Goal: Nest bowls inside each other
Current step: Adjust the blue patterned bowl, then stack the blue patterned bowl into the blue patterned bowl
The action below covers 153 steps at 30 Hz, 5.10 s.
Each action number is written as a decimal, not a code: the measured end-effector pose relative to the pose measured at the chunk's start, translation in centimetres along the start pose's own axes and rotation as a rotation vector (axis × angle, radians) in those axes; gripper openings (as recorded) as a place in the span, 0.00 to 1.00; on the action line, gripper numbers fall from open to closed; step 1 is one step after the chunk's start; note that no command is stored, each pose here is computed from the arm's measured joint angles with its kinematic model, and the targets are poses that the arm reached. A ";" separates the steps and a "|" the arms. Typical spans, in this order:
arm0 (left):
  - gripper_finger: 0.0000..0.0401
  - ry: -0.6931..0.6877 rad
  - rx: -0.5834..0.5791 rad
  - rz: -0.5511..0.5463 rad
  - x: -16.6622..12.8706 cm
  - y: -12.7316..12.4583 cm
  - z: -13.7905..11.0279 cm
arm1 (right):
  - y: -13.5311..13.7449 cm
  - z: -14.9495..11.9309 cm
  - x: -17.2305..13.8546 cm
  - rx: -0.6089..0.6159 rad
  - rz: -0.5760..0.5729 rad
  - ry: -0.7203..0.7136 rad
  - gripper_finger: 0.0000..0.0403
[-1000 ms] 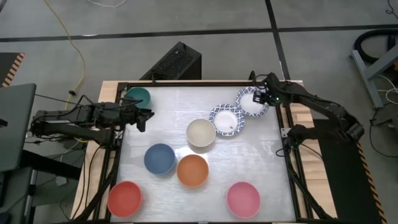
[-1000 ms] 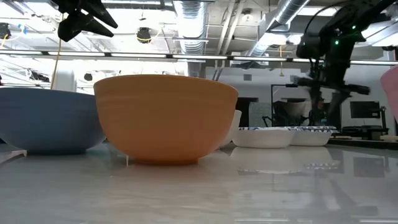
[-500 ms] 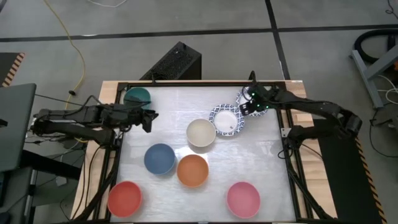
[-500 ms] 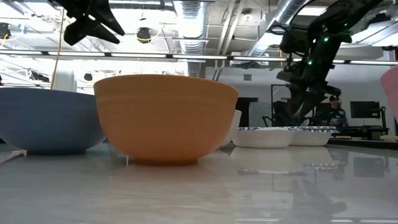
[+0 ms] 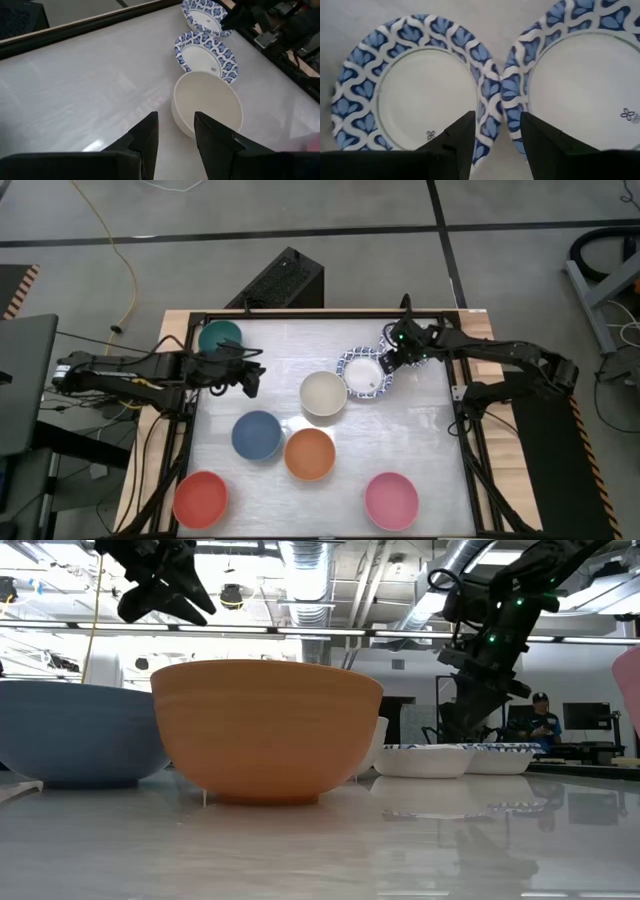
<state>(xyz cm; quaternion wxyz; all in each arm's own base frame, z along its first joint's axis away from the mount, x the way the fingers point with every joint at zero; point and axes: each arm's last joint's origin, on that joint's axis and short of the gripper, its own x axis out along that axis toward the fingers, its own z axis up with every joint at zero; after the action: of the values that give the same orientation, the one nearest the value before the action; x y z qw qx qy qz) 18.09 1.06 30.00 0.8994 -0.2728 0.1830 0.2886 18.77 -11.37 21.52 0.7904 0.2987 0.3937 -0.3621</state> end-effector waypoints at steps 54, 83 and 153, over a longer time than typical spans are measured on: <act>0.29 0.006 -0.062 -0.042 0.0 -0.2 0.1 | -0.5 1.4 -3.8 0.233 -0.085 -0.022 0.44; 0.37 -0.009 -0.015 -0.053 0.0 -0.3 0.3 | 6.3 -4.2 2.3 0.460 -0.234 0.180 0.65; 0.37 -0.008 -0.043 -0.053 0.0 -0.3 0.3 | -3.3 1.5 -10.6 0.705 -0.314 -0.074 0.04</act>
<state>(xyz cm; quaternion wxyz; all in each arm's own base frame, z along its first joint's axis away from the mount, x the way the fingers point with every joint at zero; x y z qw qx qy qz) 18.32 0.97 30.36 0.9013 -0.2956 0.1660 0.2695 12.17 -10.83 30.54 0.5879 0.4750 0.2572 -0.6022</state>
